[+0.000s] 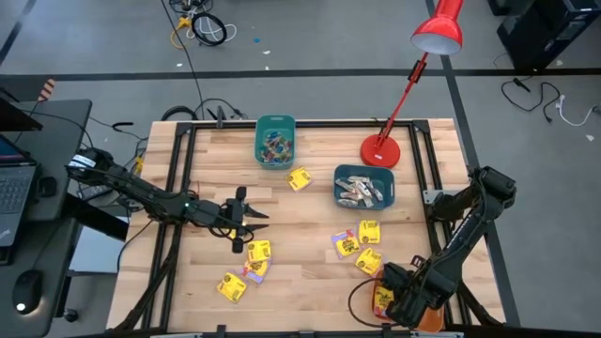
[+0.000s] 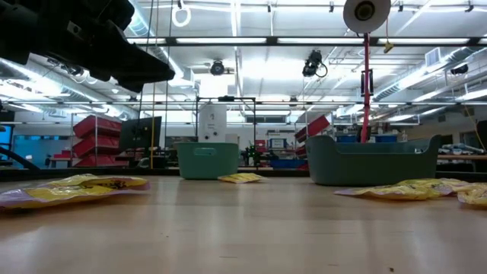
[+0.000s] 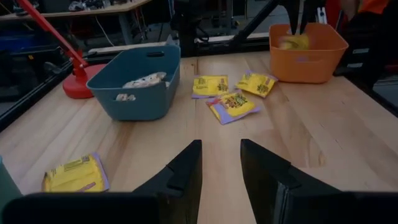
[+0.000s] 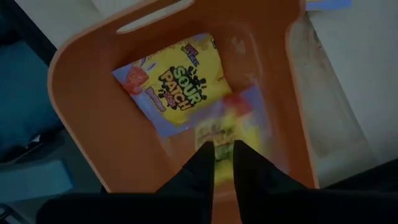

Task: Sort candy
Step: Put the yellow candy bag into the orange bin

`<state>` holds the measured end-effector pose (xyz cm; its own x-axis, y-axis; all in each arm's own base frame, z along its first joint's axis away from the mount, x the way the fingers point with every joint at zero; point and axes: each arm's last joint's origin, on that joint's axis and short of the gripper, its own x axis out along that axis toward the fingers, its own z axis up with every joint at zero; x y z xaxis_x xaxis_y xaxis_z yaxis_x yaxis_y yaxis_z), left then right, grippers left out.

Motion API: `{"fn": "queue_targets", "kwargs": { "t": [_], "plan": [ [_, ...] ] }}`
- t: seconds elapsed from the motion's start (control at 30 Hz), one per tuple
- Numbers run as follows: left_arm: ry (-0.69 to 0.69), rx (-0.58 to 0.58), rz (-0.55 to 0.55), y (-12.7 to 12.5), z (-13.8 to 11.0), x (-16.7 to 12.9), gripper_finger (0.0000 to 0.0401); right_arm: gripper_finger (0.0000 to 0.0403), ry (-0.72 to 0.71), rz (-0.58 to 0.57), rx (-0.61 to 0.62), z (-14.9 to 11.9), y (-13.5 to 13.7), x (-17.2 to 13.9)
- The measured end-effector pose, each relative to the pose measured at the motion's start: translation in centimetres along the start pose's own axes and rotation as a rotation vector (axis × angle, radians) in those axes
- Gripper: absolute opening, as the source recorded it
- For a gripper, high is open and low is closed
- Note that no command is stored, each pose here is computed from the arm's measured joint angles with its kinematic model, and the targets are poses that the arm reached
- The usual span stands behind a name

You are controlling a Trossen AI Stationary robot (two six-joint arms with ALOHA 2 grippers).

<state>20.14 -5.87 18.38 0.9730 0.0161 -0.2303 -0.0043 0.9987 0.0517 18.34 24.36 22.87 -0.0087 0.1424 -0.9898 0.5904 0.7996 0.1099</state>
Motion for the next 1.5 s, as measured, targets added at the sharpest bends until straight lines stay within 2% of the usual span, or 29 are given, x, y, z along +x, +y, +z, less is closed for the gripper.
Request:
{"fn": "queue_targets", "kwargs": {
  "t": [0.2,0.33,0.5,0.67,0.87,1.07,1.27,1.4,1.5],
  "plan": [
    [-0.001,-0.002,0.0,0.0,0.0,0.0,0.0113,0.0077,0.016,0.013,0.005,0.5,0.1,-0.1],
    [-0.006,-0.004,0.0,0.0,0.1,0.0,0.0113,0.0086,-0.01,0.035,0.017,0.8,0.2,-1.2],
    [-0.016,-0.007,0.0,0.0,0.2,0.0,0.0113,0.0081,-0.066,-0.047,0.077,1.9,-0.5,-3.3],
    [-0.039,0.009,0.001,0.0,0.4,0.0,0.0113,0.008,-0.099,-0.148,0.047,3.9,-1.6,-3.8],
    [-0.135,0.089,0.025,0.1,1.4,-0.1,0.0113,0.008,-0.137,-0.162,-0.012,8.1,-2.7,-3.0],
    [-0.158,0.192,0.15,0.4,1.8,-0.2,0.0113,0.008,-0.13,-0.165,-0.073,11.1,-4.1,-1.8],
    [-0.109,0.309,0.298,0.8,1.6,-0.3,0.0113,0.0083,-0.169,-0.244,-0.15,12.8,-5.6,-0.9],
    [-0.067,0.36,0.39,1.1,1.5,-0.3,0.0113,0.0102,-0.168,-0.254,-0.194,13.6,-6.5,0.2],
    [-0.03,0.388,0.437,1.2,1.3,-0.4,0.0113,0.0123,-0.189,-0.215,-0.312,14.1,-6.5,1.4]
  ]
}}
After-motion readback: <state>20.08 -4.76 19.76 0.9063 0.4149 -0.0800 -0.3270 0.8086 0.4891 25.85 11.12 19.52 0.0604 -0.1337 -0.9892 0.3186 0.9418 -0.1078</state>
